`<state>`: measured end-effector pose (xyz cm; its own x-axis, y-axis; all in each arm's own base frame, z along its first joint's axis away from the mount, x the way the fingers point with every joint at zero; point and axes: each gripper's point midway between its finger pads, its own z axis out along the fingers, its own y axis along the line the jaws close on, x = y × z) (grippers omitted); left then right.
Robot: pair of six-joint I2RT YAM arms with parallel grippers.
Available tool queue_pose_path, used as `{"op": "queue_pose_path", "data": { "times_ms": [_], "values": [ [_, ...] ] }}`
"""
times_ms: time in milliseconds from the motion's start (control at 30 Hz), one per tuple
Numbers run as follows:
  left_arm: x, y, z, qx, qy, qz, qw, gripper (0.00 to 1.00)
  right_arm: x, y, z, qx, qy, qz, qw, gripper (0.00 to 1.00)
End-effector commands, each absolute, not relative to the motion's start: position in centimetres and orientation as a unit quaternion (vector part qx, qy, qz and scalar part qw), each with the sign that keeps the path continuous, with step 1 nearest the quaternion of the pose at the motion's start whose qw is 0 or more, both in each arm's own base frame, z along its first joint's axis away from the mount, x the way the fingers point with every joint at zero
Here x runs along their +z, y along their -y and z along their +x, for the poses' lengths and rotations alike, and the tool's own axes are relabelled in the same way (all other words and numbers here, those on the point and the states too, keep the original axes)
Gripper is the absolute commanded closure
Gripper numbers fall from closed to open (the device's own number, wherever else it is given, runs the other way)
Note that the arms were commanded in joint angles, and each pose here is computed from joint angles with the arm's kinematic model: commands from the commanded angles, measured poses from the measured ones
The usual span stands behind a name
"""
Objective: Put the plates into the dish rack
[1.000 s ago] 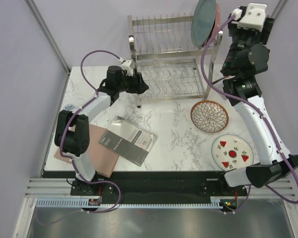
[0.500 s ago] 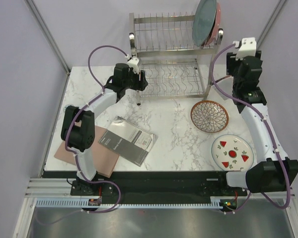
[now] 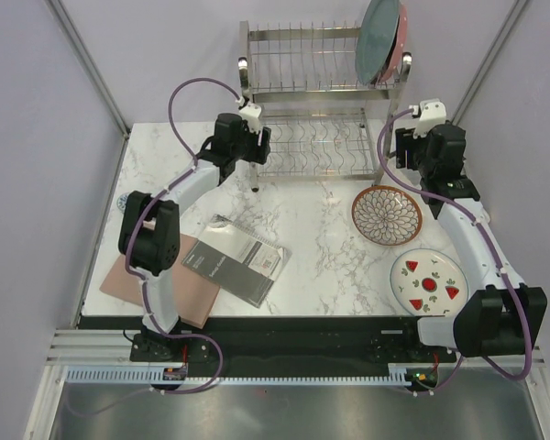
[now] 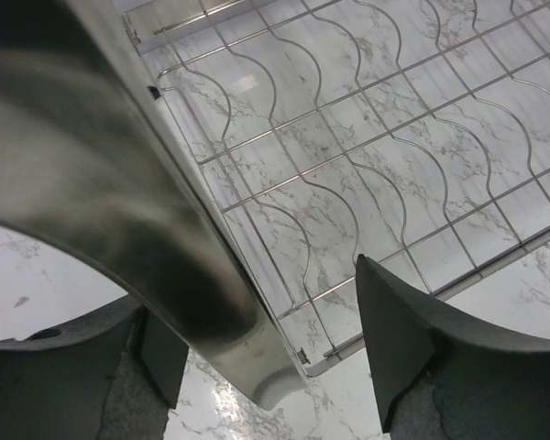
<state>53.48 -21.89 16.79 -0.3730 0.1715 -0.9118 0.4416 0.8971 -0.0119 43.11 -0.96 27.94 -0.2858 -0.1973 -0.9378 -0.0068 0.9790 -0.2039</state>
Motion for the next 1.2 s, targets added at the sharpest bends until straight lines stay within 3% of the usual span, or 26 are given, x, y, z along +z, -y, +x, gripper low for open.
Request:
{"op": "queue_pose_path", "data": {
  "times_ms": [0, 67, 133, 167, 200, 300, 400, 500, 567, 667, 933, 1167],
  "values": [
    [18.7, 21.2, 54.2, -0.099, -0.796, 0.233, 0.55, 0.21, 27.8, 0.8, 41.7, -0.075, -0.812, -0.086, 0.572, 0.24],
    [21.7, 21.1, 51.6, -0.118, -0.779, 0.249, 0.563, 0.17, 27.3, 1.2, 40.3, -0.089, -0.823, -0.111, 0.55, 0.21],
    [19.7, 21.1, 46.7, -0.155, -0.786, 0.274, 0.532, 0.15, 24.9, 2.8, 38.5, -0.101, -0.844, -0.113, 0.514, 0.17],
    [23.2, 20.7, 43.9, -0.169, -0.763, 0.278, 0.558, 0.13, 24.8, 3.0, 37.6, -0.1, -0.845, -0.116, 0.513, 0.16],
    [20.4, 20.7, 40.9, -0.188, -0.774, 0.289, 0.531, 0.11, 24.3, 3.3, 37.0, -0.101, -0.848, -0.115, 0.507, 0.15],
    [20.6, 21.2, 35.1, -0.219, -0.763, 0.299, 0.529, 0.09, 21.6, 3.9, 35.8, -0.095, -0.869, -0.11, 0.472, 0.15],
    [19.0, 23.7, 32.0, -0.279, -0.771, 0.298, 0.488, 0.1, 18.6, 4.3, 35.6, -0.072, -0.895, -0.104, 0.428, 0.15],
    [16.5, 27.2, 31.0, -0.336, -0.802, 0.264, 0.417, 0.14, 15.5, 5.4, 36.0, -0.042, -0.92, -0.085, 0.379, 0.14],
    [15.7, 28.6, 31.1, -0.351, -0.82, 0.228, 0.39, 0.16, 13.3, 5.8, 36.8, -0.017, -0.936, -0.075, 0.345, 0.21],
    [16.8, 29.6, 31.9, -0.368, -0.816, 0.188, 0.405, 0.16, 10.8, 6.8, 38.2, 0.023, -0.95, -0.057, 0.305, 0.35],
    [16.0, 28.7, 30.2, -0.338, -0.815, 0.241, 0.405, 0.16, 7.4, 8.1, 41.4, 0.069, -0.959, -0.038, 0.271, 0.36],
    [15.7, 28.5, 30.4, -0.331, -0.82, 0.236, 0.402, 0.16, 4.7, 6.5, 40.6, 0.127, -0.966, -0.046, 0.222, 0.46]
  ]
}}
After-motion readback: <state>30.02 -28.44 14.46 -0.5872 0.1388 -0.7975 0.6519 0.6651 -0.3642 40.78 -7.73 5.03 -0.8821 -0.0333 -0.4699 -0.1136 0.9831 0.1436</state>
